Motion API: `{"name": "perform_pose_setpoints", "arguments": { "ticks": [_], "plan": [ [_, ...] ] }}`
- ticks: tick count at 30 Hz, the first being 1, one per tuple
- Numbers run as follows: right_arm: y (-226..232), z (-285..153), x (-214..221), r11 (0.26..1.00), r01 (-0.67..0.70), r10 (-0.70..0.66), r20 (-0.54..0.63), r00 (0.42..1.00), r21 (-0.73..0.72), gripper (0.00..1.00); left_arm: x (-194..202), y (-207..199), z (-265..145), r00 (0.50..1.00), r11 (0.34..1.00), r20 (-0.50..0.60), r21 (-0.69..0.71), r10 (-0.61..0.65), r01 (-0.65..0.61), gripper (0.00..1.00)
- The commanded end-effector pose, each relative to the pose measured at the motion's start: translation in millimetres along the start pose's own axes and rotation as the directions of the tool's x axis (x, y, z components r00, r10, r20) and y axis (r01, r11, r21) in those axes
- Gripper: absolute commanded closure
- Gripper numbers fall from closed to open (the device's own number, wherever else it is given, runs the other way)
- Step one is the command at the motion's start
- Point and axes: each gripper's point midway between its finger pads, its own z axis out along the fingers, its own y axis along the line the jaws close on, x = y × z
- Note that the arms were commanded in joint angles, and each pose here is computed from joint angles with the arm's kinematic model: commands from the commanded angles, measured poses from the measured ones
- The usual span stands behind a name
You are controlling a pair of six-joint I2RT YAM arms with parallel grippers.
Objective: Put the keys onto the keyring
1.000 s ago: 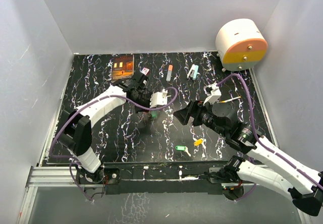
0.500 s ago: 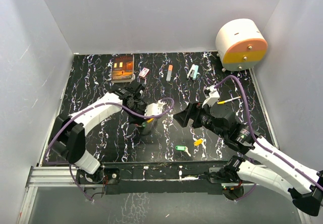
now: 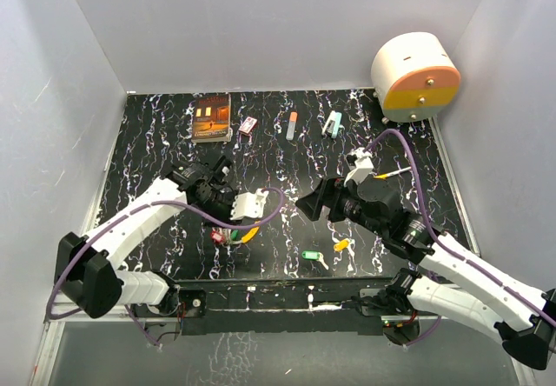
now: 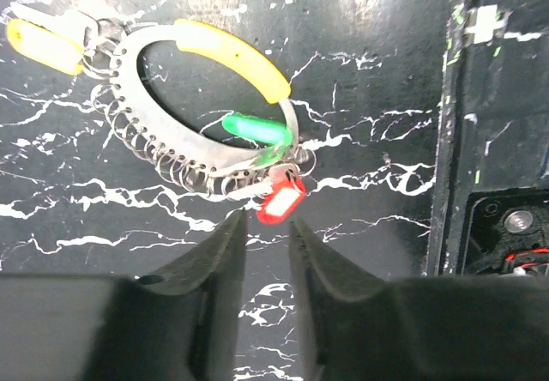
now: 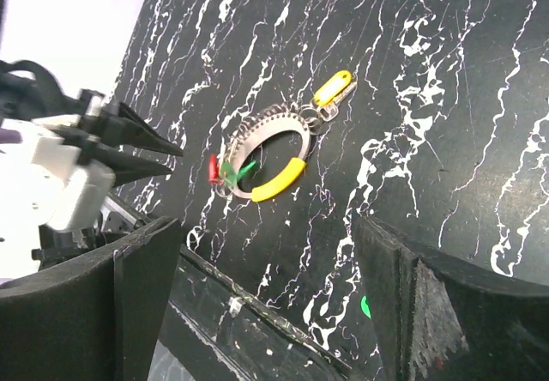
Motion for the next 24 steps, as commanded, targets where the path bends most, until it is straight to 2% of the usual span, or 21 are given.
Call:
{"name": "perform_pose_setpoints", "arguments": {
  "ticks": [1, 4, 5, 7, 10, 11, 12, 13, 14, 16, 19, 21, 24],
  "plan": [
    [8, 2, -8, 1.0, -0.008, 0.008, 0.018, 1.0, -0.024, 0.11, -29, -8, -23, 0.993, 0.999, 0.114, 0.013, 0.03, -0.032, 0.7],
    [7, 3, -8, 1.0, -0.01, 0.01, 0.017, 1.0, -0.017, 0.05, -43, -13, -30, 0.985, 0.999, 0.17, 0.044, 0.015, -0.023, 0.63],
    [6, 4, -8, 1.0, -0.009, 0.009, 0.021, 1.0, -0.013, 0.01, -46, -15, -32, 0.983, 0.998, 0.184, 0.05, 0.013, -0.022, 0.62],
    [4, 4, -11, 1.0, -0.001, 0.001, 0.031, 1.0, -0.002, 0.01, -55, -12, -39, 0.977, 0.999, 0.215, 0.034, -0.017, 0.01, 0.61],
    [-7, 6, -19, 0.998, -0.014, 0.01, 0.07, 0.998, 0.069, 0.01, -72, 12, -55, 0.959, 0.994, 0.282, -0.082, -0.043, 0.068, 0.61],
    [-14, 7, -21, 0.994, -0.022, 0.014, 0.078, 0.997, 0.111, 0.01, -79, 23, -65, 0.947, 0.985, 0.318, -0.144, -0.049, 0.099, 0.57],
    [-22, 7, -23, 0.985, -0.033, 0.018, 0.088, 0.996, 0.168, 0.01, -86, 37, -75, 0.933, 0.966, 0.354, -0.21, -0.066, 0.148, 0.47],
    [-33, 8, -25, 0.972, -0.042, 0.02, 0.096, 0.995, 0.232, 0.01, -89, 52, -85, 0.918, 0.937, 0.387, -0.281, -0.086, 0.207, 0.23],
    [-44, 8, -26, 0.953, -0.053, 0.023, 0.102, 0.995, 0.3, 0.01, -92, 65, -96, 0.9, 0.902, 0.422, -0.342, -0.104, 0.264, 0.06],
    [-63, 6, -27, 0.901, -0.067, 0.026, 0.101, 0.995, 0.429, 0.01, -92, 83, -115, 0.868, 0.829, 0.478, -0.426, -0.134, 0.363, 0.03],
    [-79, 6, -29, 0.832, -0.039, 0.002, 0.068, 0.998, 0.553, 0.01, -91, 95, -131, 0.839, 0.771, 0.518, -0.462, -0.168, 0.439, 0.03],
    [-78, 9, -32, 0.822, -0.012, -0.018, 0.046, 0.999, 0.569, 0.01, -88, 106, -140, 0.827, 0.723, 0.528, -0.494, -0.192, 0.484, 0.03],
    [-68, 16, -36, 0.852, -0.004, -0.024, 0.048, 0.999, 0.523, 0.01, -83, 123, -160, 0.803, 0.631, 0.558, -0.55, -0.208, 0.546, 0.03]
  ]
}}
